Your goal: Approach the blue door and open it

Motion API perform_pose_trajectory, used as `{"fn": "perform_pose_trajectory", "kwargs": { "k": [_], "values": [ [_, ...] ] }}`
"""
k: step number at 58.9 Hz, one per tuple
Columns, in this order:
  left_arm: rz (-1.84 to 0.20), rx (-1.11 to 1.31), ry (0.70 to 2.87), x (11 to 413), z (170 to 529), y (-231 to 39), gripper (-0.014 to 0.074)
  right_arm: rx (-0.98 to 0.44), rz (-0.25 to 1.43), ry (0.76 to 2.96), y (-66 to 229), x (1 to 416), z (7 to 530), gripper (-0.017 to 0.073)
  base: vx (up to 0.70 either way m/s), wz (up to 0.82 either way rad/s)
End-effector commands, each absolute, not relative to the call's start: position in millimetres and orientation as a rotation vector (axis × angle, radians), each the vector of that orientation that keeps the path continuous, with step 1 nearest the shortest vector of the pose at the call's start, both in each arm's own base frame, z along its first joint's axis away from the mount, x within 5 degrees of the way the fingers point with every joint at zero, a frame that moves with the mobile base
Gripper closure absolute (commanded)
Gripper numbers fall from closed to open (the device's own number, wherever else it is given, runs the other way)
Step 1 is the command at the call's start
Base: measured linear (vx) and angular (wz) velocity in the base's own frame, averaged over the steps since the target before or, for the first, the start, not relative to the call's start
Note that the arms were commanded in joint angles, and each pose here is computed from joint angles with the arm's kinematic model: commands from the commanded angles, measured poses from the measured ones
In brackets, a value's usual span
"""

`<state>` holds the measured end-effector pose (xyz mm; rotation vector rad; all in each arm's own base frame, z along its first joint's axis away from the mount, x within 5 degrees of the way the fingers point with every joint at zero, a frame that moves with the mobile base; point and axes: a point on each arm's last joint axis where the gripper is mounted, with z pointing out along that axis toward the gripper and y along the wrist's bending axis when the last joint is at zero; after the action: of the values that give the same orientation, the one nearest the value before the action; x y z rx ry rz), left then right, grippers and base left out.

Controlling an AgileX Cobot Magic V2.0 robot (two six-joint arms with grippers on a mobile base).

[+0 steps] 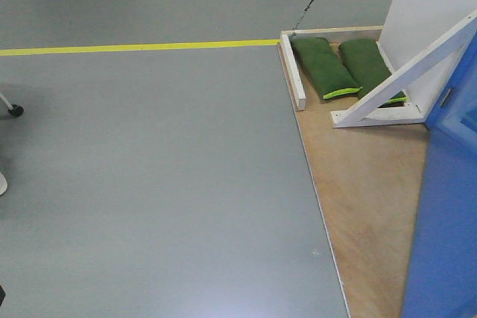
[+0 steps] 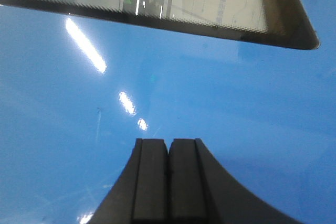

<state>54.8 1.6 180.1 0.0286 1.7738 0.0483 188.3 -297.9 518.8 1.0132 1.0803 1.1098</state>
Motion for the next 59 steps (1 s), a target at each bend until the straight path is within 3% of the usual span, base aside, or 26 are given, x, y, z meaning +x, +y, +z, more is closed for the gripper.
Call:
{"fn": "perform_pose_trajectory", "kwargs": {
  "k": [1,43,59],
  "values": [
    [0.033,0.029,1.65,54.3,197.2,0.7,0.0521,0.794,1.231,1.214,-246.2,190.3,548.0,0.0547,0.0,0.0],
    [0.033,0.029,1.65,54.3,197.2,0.7,0.0521,0.627,1.471,1.369,-179.1,254.6,547.8,0.0547,0.0,0.0],
    [0.033,0.029,1.65,54.3,197.2,0.7,0.0521,0.611,1.463,1.469,-158.9,271.3,541.3,0.0547,0.0,0.0]
  ]
}}
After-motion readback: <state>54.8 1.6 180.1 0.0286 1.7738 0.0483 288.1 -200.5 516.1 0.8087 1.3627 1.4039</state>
